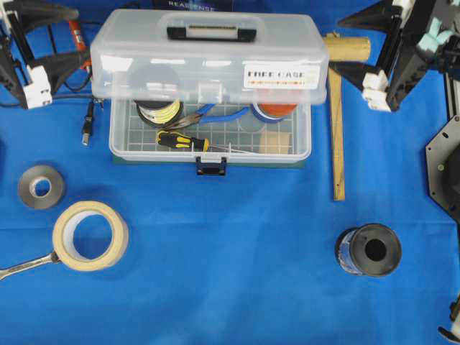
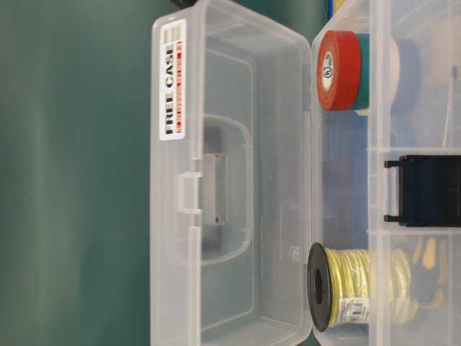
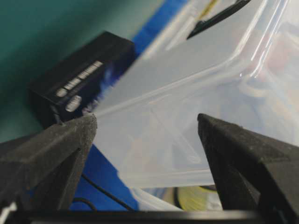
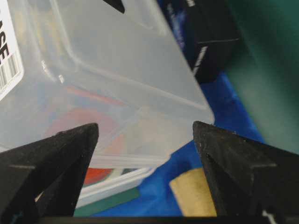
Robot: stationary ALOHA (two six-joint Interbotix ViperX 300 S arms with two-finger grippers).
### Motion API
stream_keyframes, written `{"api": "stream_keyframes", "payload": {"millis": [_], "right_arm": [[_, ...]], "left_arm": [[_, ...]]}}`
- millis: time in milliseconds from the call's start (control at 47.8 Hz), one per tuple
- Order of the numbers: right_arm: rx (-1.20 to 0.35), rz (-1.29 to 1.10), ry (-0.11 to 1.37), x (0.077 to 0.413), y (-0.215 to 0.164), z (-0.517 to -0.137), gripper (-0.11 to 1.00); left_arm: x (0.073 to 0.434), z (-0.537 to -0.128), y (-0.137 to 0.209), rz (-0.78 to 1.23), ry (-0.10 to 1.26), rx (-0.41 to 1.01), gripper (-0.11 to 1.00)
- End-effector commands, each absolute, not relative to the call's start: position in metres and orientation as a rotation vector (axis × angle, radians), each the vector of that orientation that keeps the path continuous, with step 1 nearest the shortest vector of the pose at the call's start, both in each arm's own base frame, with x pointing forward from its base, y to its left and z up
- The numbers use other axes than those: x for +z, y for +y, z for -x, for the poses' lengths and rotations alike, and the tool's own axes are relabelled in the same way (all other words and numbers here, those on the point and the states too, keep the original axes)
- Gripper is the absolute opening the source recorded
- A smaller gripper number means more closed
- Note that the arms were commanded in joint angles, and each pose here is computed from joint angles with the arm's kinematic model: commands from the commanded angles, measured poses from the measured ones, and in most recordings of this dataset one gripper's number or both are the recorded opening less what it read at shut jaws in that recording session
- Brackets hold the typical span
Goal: Open the tool box with both arms.
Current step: 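Swing the lid back away from the box with both grippers, then release the opened lid and raise both grippers away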
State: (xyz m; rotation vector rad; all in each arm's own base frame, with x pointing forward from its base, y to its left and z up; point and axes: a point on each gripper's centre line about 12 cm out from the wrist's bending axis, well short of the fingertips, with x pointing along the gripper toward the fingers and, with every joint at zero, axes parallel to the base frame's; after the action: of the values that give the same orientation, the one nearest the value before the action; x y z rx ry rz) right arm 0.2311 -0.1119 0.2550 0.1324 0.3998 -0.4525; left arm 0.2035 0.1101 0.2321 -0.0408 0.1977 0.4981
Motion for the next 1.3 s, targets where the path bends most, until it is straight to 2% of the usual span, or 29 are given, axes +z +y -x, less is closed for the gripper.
{"api": "stream_keyframes", "payload": {"millis": [0,334,836,1275], "right_arm": [[-0.481,-0.131,0.349,0.269,-0.122,-0.234,0.84],[-0.544,-0.145,0.36,0.264,-0.142,-0.235,0.84],[-0.617,-0.157,0.375,0.26,-0.168,-0.236,0.84],[-0.67,-0.161,0.393,0.256,-0.193,-0.241,0.84]], "left_arm": [[0.241,-0.206,0.119,0.034,0.168,0.527,0.88],[0.236,-0.207,0.149,0.043,0.176,0.628,0.88],[0.231,-0.232,0.184,0.017,0.236,0.669,0.88],[0.231,-0.223,0.203,0.028,0.247,0.734,0.88]]}}
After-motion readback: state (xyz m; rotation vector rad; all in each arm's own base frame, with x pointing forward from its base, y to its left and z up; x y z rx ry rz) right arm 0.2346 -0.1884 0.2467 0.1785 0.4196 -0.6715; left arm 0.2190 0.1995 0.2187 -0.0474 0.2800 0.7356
